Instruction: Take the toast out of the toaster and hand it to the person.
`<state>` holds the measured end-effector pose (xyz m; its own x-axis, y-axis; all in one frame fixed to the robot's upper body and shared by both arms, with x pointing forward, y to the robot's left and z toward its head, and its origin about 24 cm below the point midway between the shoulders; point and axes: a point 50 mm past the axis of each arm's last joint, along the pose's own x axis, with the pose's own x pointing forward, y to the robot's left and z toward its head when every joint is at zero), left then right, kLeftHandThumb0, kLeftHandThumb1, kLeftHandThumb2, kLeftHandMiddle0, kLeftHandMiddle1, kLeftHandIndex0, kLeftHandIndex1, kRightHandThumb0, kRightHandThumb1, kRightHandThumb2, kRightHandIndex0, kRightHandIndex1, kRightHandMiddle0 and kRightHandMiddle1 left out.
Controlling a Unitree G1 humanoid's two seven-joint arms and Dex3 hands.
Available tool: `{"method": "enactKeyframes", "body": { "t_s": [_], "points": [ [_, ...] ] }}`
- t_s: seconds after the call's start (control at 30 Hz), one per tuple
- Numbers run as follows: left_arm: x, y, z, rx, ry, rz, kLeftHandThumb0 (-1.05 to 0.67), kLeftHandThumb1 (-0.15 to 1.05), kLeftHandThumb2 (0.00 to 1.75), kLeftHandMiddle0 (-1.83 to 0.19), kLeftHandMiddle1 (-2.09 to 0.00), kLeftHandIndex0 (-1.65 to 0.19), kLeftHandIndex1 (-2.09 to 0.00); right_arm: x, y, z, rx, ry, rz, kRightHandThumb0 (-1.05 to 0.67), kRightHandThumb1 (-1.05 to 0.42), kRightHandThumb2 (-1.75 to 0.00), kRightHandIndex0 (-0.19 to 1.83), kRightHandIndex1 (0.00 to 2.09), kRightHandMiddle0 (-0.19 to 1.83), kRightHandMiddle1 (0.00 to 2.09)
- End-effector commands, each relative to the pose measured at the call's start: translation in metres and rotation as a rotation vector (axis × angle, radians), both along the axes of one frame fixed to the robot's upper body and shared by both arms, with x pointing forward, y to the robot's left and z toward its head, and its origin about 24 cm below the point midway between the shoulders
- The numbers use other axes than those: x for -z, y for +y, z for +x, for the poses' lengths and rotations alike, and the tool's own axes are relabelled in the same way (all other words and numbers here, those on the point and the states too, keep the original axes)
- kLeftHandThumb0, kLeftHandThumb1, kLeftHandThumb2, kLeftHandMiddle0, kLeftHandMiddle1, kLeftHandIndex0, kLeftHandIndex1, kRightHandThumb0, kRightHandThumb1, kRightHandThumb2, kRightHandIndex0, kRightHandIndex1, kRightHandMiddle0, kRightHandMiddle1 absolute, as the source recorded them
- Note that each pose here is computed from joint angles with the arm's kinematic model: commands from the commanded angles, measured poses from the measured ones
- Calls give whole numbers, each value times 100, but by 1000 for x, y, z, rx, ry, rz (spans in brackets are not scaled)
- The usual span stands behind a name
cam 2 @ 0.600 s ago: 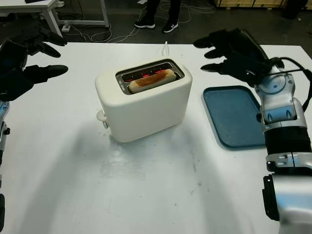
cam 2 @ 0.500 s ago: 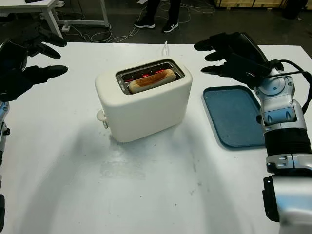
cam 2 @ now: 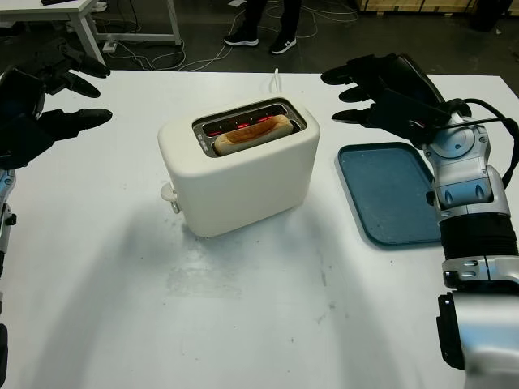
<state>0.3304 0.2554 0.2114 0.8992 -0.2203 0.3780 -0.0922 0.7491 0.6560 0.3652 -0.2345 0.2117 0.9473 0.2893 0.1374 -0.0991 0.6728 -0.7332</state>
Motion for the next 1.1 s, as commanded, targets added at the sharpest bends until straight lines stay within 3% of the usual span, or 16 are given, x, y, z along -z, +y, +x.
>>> {"method": "enactKeyframes", "body": {
  "t_s": [0.0,0.43,0.8,1.07],
  "points": [
    [2,1,-2,-2,5,-23,-99,91,2,-28,-130,-26,-116,-4,0,-1,4,-24,23,-25,-82,0,78,14,76,0],
    [2,1,-3,2,15,-29,-98,91,1,-26,-132,-23,-117,-16,7,-1,-52,-78,1,-20,-81,0,84,15,79,2],
    [2,-1,0,14,11,-47,-99,90,0,-27,-134,-26,-118,-12,9,-1,-50,-66,31,-16,-81,0,81,14,79,1],
    [4,-2,1,24,4,-39,-94,90,0,-28,-134,-26,-119,-9,5,-2,-45,-75,17,-25,-81,0,82,15,78,1]
  ]
}}
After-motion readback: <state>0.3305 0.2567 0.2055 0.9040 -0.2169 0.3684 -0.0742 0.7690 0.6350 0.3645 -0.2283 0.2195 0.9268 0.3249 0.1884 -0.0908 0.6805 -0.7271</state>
